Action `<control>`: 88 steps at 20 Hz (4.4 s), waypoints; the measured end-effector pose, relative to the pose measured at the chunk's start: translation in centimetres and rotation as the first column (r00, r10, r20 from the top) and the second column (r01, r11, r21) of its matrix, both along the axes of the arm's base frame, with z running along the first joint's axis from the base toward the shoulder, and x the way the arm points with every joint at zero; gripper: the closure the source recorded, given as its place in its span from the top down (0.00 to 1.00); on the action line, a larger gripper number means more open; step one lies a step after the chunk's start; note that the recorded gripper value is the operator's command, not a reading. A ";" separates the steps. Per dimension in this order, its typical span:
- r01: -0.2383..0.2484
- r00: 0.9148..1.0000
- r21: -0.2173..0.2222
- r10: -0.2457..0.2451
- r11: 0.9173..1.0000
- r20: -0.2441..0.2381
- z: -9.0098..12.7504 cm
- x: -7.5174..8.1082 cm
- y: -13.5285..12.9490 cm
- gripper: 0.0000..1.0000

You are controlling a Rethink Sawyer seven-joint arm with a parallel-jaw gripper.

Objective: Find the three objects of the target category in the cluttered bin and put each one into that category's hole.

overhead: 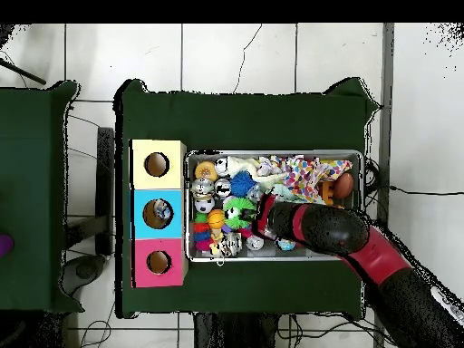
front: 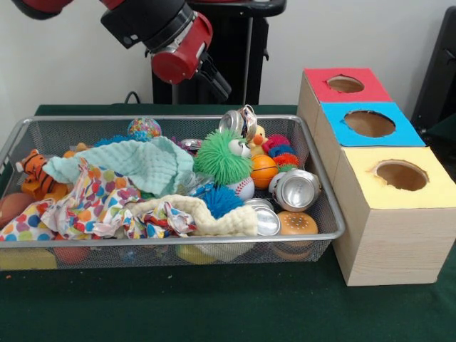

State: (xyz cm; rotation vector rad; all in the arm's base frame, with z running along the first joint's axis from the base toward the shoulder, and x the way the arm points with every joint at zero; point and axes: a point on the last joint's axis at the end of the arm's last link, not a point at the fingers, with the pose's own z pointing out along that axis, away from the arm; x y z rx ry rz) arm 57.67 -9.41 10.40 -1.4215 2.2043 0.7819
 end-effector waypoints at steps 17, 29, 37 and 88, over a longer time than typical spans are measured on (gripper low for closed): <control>0.013 1.000 0.030 -0.013 0.999 -0.023 -2.5 -1.7 -0.6 0.00; 0.025 1.000 -0.001 -0.025 1.000 0.016 -2.8 -1.4 -0.7 0.00; 0.038 0.999 -0.009 -0.037 0.999 0.030 -2.9 -1.1 -0.8 0.00; 0.040 0.997 0.005 -0.040 0.999 0.063 -6.3 -3.9 -0.9 0.00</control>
